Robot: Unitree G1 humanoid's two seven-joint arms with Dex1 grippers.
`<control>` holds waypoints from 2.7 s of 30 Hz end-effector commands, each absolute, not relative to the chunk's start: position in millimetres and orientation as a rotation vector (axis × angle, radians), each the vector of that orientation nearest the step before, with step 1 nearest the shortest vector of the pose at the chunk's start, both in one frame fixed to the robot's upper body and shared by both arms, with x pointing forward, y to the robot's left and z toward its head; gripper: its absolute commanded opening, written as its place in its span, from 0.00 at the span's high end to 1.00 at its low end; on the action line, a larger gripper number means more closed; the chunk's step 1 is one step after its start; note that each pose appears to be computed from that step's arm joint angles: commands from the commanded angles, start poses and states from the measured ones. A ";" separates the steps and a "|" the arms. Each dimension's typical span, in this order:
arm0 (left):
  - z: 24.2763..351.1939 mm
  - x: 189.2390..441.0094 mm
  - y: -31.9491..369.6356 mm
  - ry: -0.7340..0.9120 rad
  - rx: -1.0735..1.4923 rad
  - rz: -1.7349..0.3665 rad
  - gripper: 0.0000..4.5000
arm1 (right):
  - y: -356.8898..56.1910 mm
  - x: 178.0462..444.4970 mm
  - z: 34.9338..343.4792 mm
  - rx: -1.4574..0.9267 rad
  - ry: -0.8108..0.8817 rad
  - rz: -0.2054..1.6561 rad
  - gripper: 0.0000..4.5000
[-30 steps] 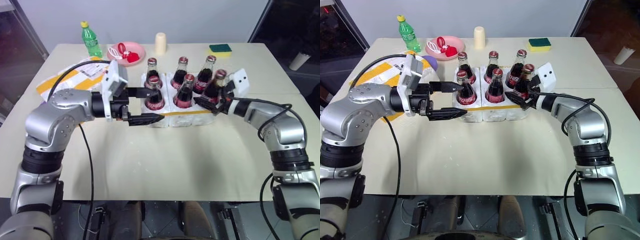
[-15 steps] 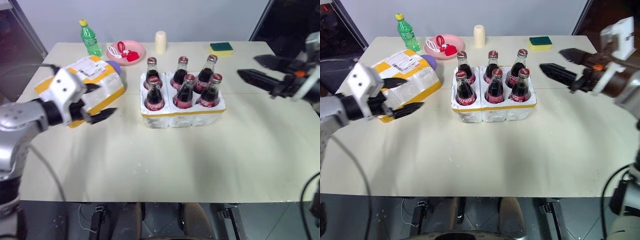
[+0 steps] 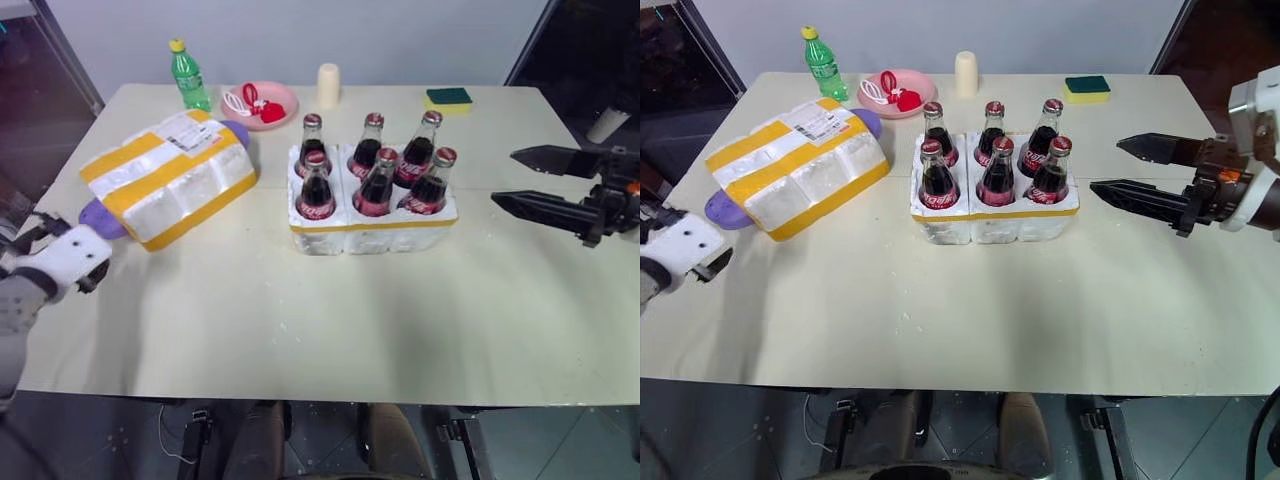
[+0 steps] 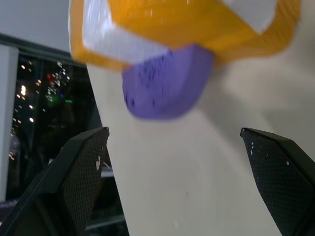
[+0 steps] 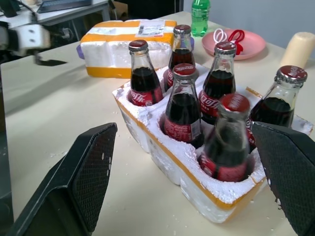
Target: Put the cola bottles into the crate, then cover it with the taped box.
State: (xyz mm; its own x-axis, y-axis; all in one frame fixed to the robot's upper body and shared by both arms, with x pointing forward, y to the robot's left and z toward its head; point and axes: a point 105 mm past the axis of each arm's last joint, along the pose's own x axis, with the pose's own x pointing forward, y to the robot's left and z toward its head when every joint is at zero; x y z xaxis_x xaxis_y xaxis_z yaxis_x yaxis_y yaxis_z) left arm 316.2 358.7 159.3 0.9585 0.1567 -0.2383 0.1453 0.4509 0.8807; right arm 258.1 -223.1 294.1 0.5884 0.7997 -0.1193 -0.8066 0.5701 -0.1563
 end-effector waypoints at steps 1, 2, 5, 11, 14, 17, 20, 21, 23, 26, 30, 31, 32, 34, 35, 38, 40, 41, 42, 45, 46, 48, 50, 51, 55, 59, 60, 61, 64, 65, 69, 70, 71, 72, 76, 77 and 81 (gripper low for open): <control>155.9 334.5 364.0 0.274 1.186 0.039 0.00 | -213.8 234.0 312.8 -0.271 -0.009 1.000 0.01; 153.9 338.3 364.9 0.274 1.189 0.041 0.00 | -212.7 231.3 312.6 -0.274 -0.005 1.008 0.01; 145.9 349.6 368.8 0.295 1.198 0.048 0.00 | -212.1 222.7 313.7 -0.300 0.011 1.010 0.01; 141.0 368.5 368.9 0.319 1.173 0.053 0.00 | -218.2 215.3 325.9 -0.315 -0.006 0.963 0.01; 137.7 377.4 362.6 0.320 1.171 0.033 0.00 | -221.2 213.8 326.6 -0.312 -0.003 0.944 0.01; 135.0 382.5 359.3 0.322 1.166 0.015 0.12 | -223.4 212.4 325.0 -0.314 0.007 0.927 0.00; 135.5 384.3 360.1 0.325 1.176 0.015 0.40 | -224.6 211.1 323.8 -0.318 0.016 0.919 0.00; 135.6 384.9 360.2 0.326 1.179 0.015 0.53 | -224.6 210.9 323.7 -0.318 0.018 0.919 0.00; 137.9 386.3 360.1 0.320 1.188 0.019 0.72 | -224.9 211.3 323.1 -0.313 0.024 0.919 0.00; 153.9 388.5 360.8 0.281 1.209 0.043 0.89 | -225.2 212.9 322.2 -0.304 0.035 0.919 0.00; 193.4 391.2 355.3 0.177 1.222 0.065 0.89 | -226.0 219.2 321.9 -0.320 0.024 0.900 0.00; 206.1 391.6 351.9 0.144 1.227 0.068 0.89 | -226.0 220.7 321.2 -0.318 0.023 0.901 0.00; 221.5 392.1 345.3 0.100 1.235 0.063 0.89 | -225.6 222.3 319.9 -0.315 0.022 0.903 0.00; 247.9 392.3 331.8 0.021 1.245 0.060 0.89 | -224.3 225.1 317.6 -0.311 0.020 0.909 0.00; 259.5 392.0 325.1 -0.013 1.246 0.059 0.89 | -223.8 226.3 316.6 -0.309 0.020 0.911 0.00; 301.8 391.4 290.8 -0.156 1.236 0.027 0.89 | -221.9 231.0 312.4 -0.303 0.020 0.917 0.00; 326.2 389.3 269.2 -0.238 1.237 0.006 0.89 | -221.4 233.7 311.0 -0.301 0.016 0.917 0.00; 335.2 388.4 258.8 -0.272 1.237 -0.012 0.89 | -221.4 235.2 310.8 -0.300 0.012 0.913 0.00; 342.0 387.5 250.6 -0.295 1.233 -0.027 0.89 | -221.6 236.4 310.9 -0.300 0.007 0.908 0.00; 357.8 382.4 216.1 -0.381 1.231 -0.130 0.89 | -222.4 239.4 309.3 -0.294 0.000 0.897 0.00; 358.8 380.0 203.5 -0.405 1.242 -0.178 0.89 | -222.5 240.0 307.8 -0.293 0.000 0.895 0.00; 357.3 375.3 180.2 -0.442 1.261 -0.261 0.89 | -223.2 241.0 305.2 -0.292 0.000 0.888 0.00; 354.8 372.5 166.5 -0.458 1.266 -0.311 0.89 | -223.3 242.1 303.2 -0.292 -0.002 0.881 0.00; 349.5 371.2 156.9 -0.454 1.274 -0.355 0.89 | -224.1 242.6 302.8 -0.287 -0.005 0.874 0.00; 326.8 369.5 134.9 -0.429 1.348 -0.473 0.89 | -224.7 241.4 300.6 -0.271 -0.015 0.862 0.00; 315.8 369.7 121.7 -0.433 1.413 -0.522 0.89 | -224.9 240.7 298.2 -0.263 -0.021 0.851 0.00; 313.5 369.5 118.4 -0.431 1.434 -0.535 0.89 | -224.3 241.0 298.6 -0.257 -0.027 0.847 0.00; 311.3 369.1 115.7 -0.430 1.463 -0.543 0.89 | -223.3 241.4 299.0 -0.250 -0.032 0.843 0.00; 300.2 369.6 117.4 -0.394 1.588 -0.542 0.89 | -219.9 242.5 299.2 -0.243 -0.041 0.836 0.00; 297.1 369.9 118.8 -0.384 1.622 -0.539 0.89 | -219.0 242.7 299.3 -0.241 -0.044 0.833 0.00; 284.4 368.8 118.4 -0.374 1.684 -0.542 0.47 | -217.8 244.0 301.5 -0.222 -0.062 0.824 0.00; 277.4 367.6 119.4 -0.357 1.685 -0.553 0.34 | -218.2 244.6 301.6 -0.218 -0.063 0.822 0.00; 269.6 365.7 121.7 -0.338 1.693 -0.564 0.24 | -218.7 245.5 301.5 -0.215 -0.063 0.820 0.00; 263.1 363.6 125.0 -0.324 1.697 -0.570 0.24 | -219.4 246.4 301.0 -0.212 -0.061 0.818 0.00; 250.0 355.2 136.2 -0.307 1.657 -0.561 0.24 | -220.6 249.2 299.7 -0.202 -0.054 0.818 0.00; 249.3 352.8 140.0 -0.302 1.630 -0.553 0.24 | -221.1 249.6 298.8 -0.202 -0.050 0.818 0.00; 251.7 344.8 154.1 -0.260 1.399 -0.565 0.24 | -224.3 250.1 296.3 -0.196 -0.037 0.815 0.00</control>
